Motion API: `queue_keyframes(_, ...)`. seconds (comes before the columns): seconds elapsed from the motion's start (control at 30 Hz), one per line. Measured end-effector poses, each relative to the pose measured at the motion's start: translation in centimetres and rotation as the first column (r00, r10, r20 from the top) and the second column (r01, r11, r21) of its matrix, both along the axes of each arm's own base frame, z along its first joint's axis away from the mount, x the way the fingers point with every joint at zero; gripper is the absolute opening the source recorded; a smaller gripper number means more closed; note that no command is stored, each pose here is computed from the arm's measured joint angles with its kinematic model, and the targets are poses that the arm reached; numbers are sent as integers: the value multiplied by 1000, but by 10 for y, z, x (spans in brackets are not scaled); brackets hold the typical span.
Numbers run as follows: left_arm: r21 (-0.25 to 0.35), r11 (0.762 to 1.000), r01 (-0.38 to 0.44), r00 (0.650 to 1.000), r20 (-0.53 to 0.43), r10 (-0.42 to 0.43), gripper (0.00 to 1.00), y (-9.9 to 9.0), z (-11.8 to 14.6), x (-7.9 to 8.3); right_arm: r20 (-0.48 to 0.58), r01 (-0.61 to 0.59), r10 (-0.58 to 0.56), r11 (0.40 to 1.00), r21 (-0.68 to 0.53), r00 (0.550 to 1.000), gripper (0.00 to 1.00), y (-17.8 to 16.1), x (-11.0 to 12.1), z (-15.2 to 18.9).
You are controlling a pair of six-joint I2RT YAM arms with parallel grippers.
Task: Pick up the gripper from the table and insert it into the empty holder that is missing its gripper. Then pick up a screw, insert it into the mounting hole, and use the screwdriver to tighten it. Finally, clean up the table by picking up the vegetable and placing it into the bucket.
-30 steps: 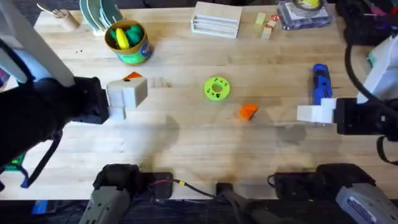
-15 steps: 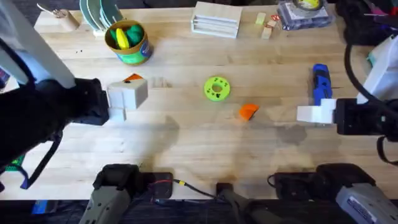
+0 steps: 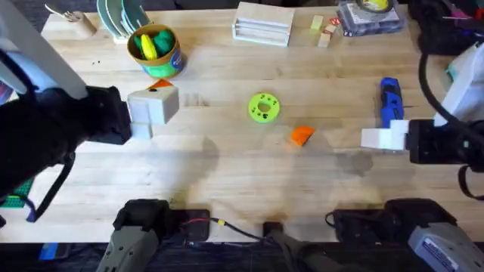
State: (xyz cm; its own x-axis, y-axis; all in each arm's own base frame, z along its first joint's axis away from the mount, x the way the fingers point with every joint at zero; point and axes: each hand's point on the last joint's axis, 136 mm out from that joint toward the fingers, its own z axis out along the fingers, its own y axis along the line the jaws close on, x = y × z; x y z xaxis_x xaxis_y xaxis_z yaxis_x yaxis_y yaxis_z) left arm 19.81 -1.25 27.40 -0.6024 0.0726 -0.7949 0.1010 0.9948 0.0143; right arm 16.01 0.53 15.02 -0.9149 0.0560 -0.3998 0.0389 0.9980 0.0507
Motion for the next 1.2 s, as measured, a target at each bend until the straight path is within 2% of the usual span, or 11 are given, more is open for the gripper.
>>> queue_keyframes(0.1, -6, 1000, 7, 1000, -21, -7, 993, -2, -4, -3, 0, 0, 0, 1000, 0, 1000, 991, 0, 0, 0)
queue_keyframes(0.23, -9, 1000, 9, 988, -156, -11, 993, -2, -28, -26, 0, 0, 0, 1000, 0, 1000, 991, 0, 0, 0)
queue_keyframes(0.3, -10, 1000, 10, 989, -150, -11, 992, -2, -28, -25, 0, 0, 0, 1000, 0, 1000, 991, 0, 0, 0)
queue_keyframes(0.57, 6, 1000, -1, 996, 90, 1, 993, 1, 18, 13, 0, 0, 0, 1000, 0, 1000, 991, 0, 0, 0)
queue_keyframes(0.63, 25, 1000, -1, 985, 173, -3, 993, 2, 32, 23, 0, 0, 0, 1000, 0, 1000, 991, 0, 0, 0)
queue_keyframes(0.67, 42, 999, 0, 962, 272, -11, 993, 3, 38, 29, 0, 0, 0, 1000, 0, 1000, 991, 0, 0, 0)
queue_keyframes(0.7, 47, 999, -2, 952, 305, -13, 993, 3, 38, 29, 0, 0, 0, 1000, 0, 1000, 991, 0, 0, 0)
queue_keyframes(0.93, 54, 998, -13, 878, 478, -15, 993, 4, 11, 27, 0, 0, 0, 1000, 0, 1000, 991, 0, 0, 0)
queue_keyframes(1.2, 12, 1000, -20, 830, 557, 10, 993, 4, -38, 31, 0, 0, 0, 1000, 0, 1000, 991, 0, 0, 0)
